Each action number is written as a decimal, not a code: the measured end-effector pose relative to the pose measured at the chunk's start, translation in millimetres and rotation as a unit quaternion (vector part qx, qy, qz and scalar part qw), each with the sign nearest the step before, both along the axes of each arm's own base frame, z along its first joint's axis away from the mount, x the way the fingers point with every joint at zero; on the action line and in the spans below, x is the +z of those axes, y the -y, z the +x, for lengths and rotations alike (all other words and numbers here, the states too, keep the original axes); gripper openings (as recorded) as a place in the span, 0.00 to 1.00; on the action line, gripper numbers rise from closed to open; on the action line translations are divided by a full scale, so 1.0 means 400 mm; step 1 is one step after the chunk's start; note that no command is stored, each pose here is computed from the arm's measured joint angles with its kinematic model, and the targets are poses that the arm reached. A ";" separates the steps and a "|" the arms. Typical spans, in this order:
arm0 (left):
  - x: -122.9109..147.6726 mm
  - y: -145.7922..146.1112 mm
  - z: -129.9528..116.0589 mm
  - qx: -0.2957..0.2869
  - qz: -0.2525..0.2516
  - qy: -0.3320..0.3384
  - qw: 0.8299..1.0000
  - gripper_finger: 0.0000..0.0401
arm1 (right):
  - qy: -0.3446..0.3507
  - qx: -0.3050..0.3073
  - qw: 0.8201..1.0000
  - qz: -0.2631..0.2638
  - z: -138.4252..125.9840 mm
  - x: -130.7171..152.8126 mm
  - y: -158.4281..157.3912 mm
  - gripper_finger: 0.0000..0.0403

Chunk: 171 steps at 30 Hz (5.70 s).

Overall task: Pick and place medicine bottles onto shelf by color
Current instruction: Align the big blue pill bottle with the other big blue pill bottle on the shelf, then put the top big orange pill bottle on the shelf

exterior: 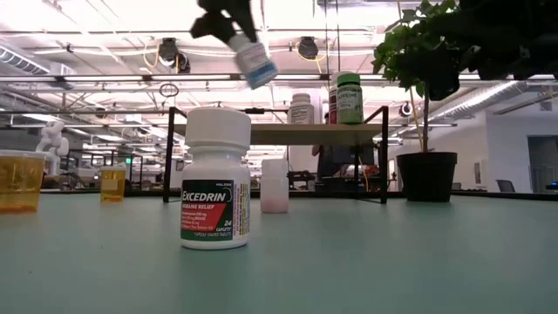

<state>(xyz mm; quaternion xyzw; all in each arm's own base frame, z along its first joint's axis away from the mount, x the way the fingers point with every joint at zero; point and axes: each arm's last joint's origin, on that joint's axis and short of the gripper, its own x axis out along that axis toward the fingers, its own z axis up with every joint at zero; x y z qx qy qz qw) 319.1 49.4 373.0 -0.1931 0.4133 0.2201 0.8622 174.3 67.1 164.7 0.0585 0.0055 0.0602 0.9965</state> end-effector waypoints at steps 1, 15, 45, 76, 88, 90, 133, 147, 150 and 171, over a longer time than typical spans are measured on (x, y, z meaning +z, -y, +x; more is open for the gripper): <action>0.009 -0.022 0.003 0.002 0.008 0.018 1.000 0.44 | 0.006 0.000 1.000 0.003 0.000 0.003 0.000 0.69; 0.036 -0.165 0.101 -0.058 0.082 0.010 0.995 0.44 | 0.003 0.000 1.000 0.030 0.000 0.003 0.000 0.69; -0.068 -0.223 0.221 -0.234 0.164 -0.117 0.951 0.48 | -0.015 0.016 0.997 0.076 -0.005 -0.002 -0.013 0.69; 0.031 -0.176 0.184 -0.147 0.223 -0.101 0.959 0.69 | -0.017 0.017 0.998 0.061 -0.006 -0.004 -0.015 0.69; -0.093 -0.164 0.144 -0.006 0.187 -0.243 0.952 0.68 | -0.022 0.016 0.997 0.073 -0.006 -0.006 -0.015 0.69; -0.126 -0.176 0.142 0.009 0.189 -0.260 0.947 0.67 | -0.023 0.016 0.997 0.077 -0.006 -0.006 -0.015 0.69; -0.080 -0.125 0.060 0.009 0.147 -0.211 0.966 0.57 | -0.039 0.004 0.996 0.076 -0.017 -0.015 -0.033 0.69; -0.097 0.109 -0.171 0.067 0.186 -0.181 0.963 0.57 | -0.034 0.002 0.997 0.073 -0.037 -0.013 -0.067 0.69; -0.142 0.079 -0.238 0.130 0.150 -0.187 0.962 0.57 | -0.030 0.001 0.997 0.074 -0.037 -0.011 -0.066 0.69; -0.381 -0.158 -0.408 0.329 0.021 -0.205 0.922 0.57 | -0.025 -0.003 0.996 0.081 -0.035 -0.008 -0.064 0.69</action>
